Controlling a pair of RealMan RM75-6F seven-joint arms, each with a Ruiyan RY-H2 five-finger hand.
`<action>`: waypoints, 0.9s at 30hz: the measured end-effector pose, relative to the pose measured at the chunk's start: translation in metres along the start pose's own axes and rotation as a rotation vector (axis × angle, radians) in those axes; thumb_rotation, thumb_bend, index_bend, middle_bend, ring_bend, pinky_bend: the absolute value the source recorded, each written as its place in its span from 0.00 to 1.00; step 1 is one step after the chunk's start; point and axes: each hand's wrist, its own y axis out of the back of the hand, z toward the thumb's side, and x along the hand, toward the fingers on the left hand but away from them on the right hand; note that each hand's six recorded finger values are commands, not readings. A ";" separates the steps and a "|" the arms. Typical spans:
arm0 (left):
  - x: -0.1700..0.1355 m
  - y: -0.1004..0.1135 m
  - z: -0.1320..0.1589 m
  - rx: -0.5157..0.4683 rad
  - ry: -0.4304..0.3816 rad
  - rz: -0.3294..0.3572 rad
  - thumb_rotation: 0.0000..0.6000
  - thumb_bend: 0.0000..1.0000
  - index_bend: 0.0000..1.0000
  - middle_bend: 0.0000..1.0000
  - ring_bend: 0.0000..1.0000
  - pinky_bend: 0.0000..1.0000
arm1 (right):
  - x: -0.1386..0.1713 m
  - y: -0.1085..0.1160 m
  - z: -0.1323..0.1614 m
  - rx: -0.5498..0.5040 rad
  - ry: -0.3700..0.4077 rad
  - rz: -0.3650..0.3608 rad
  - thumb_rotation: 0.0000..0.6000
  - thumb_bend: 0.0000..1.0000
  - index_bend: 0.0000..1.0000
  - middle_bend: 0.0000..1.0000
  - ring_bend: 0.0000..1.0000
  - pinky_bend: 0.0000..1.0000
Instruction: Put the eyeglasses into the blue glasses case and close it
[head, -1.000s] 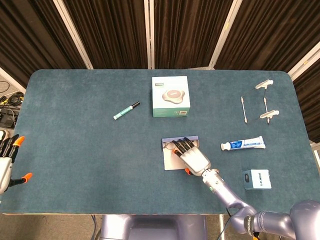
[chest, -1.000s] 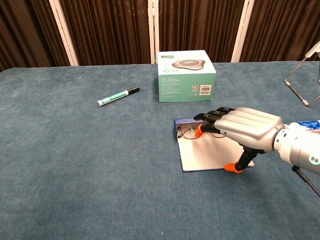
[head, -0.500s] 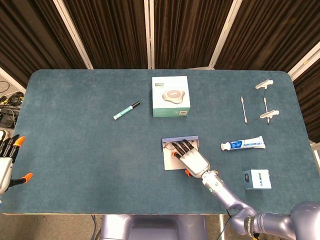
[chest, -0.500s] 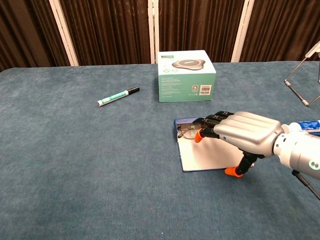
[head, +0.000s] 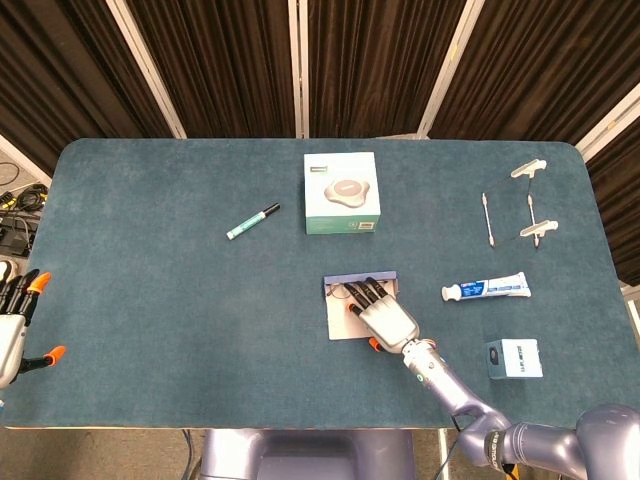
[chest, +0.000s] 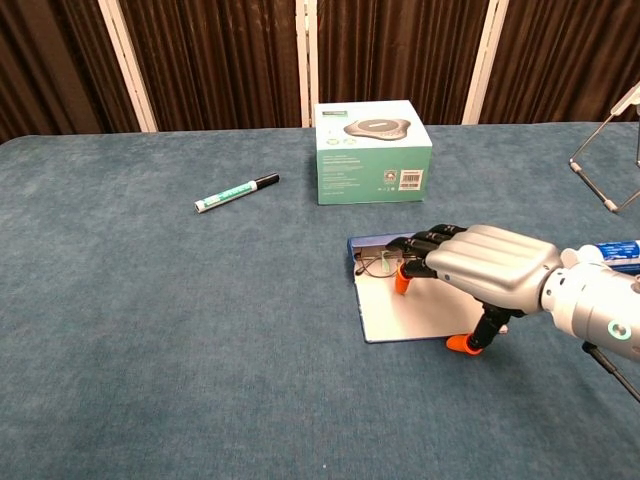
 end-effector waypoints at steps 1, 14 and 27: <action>0.000 0.000 0.000 0.000 0.000 0.000 1.00 0.00 0.00 0.00 0.00 0.00 | 0.000 0.000 0.000 0.000 0.001 -0.001 1.00 0.36 0.34 0.01 0.00 0.00; 0.000 0.000 0.000 0.000 0.001 0.000 1.00 0.00 0.00 0.00 0.00 0.00 | -0.003 0.009 -0.001 -0.021 -0.001 -0.038 1.00 0.48 0.41 0.02 0.00 0.00; 0.001 0.000 0.000 0.001 0.001 -0.001 1.00 0.00 0.00 0.00 0.00 0.00 | -0.009 0.011 -0.006 -0.028 -0.027 -0.048 1.00 0.48 0.41 0.03 0.00 0.00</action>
